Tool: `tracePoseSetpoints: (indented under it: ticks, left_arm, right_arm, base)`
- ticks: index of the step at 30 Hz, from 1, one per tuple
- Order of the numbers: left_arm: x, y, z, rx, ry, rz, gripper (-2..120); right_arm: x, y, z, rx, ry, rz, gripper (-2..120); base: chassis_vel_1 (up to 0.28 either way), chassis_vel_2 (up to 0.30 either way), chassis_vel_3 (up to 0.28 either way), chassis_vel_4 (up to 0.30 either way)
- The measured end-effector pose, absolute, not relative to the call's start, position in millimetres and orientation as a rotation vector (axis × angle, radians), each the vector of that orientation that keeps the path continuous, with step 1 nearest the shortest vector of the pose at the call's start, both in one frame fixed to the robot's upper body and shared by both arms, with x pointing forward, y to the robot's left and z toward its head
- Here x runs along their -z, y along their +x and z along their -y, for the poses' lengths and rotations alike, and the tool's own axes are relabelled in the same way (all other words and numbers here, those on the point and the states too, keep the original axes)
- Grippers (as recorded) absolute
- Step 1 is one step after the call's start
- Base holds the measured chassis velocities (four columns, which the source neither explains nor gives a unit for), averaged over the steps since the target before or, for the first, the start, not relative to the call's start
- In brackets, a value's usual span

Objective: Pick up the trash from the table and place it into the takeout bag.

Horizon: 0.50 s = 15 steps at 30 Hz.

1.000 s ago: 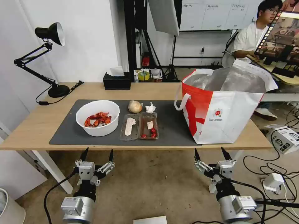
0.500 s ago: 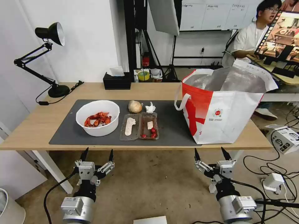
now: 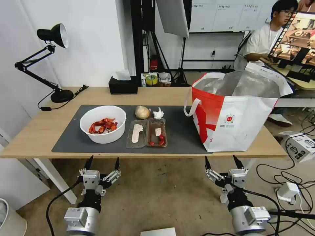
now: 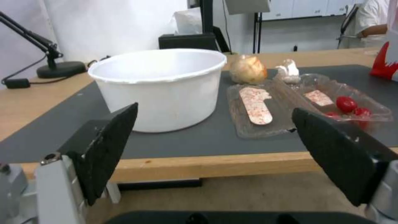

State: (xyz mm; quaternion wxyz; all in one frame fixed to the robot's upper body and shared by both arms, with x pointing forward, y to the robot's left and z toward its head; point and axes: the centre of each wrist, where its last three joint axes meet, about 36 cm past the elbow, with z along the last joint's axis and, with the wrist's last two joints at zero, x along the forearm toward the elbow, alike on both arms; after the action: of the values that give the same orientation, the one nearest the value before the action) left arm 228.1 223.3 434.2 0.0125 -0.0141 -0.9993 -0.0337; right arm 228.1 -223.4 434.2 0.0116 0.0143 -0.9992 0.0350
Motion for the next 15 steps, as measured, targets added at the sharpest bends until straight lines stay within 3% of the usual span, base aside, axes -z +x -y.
tracePoseSetpoints:
  ticks: [11,15]
  left_arm:
    - [-490,235,-225,-0.273,0.054,2.995,100]
    - [-485,241,-226,-0.333,0.041,2.978,100]
  right_arm:
    - [-474,253,241,-0.103,0.113,3.002,100]
    - [-493,262,247,-0.128,0.152,2.943,100]
  base:
    - [0.000,0.000,0.000,0.000]
    - [0.000,0.000,0.000,0.000]
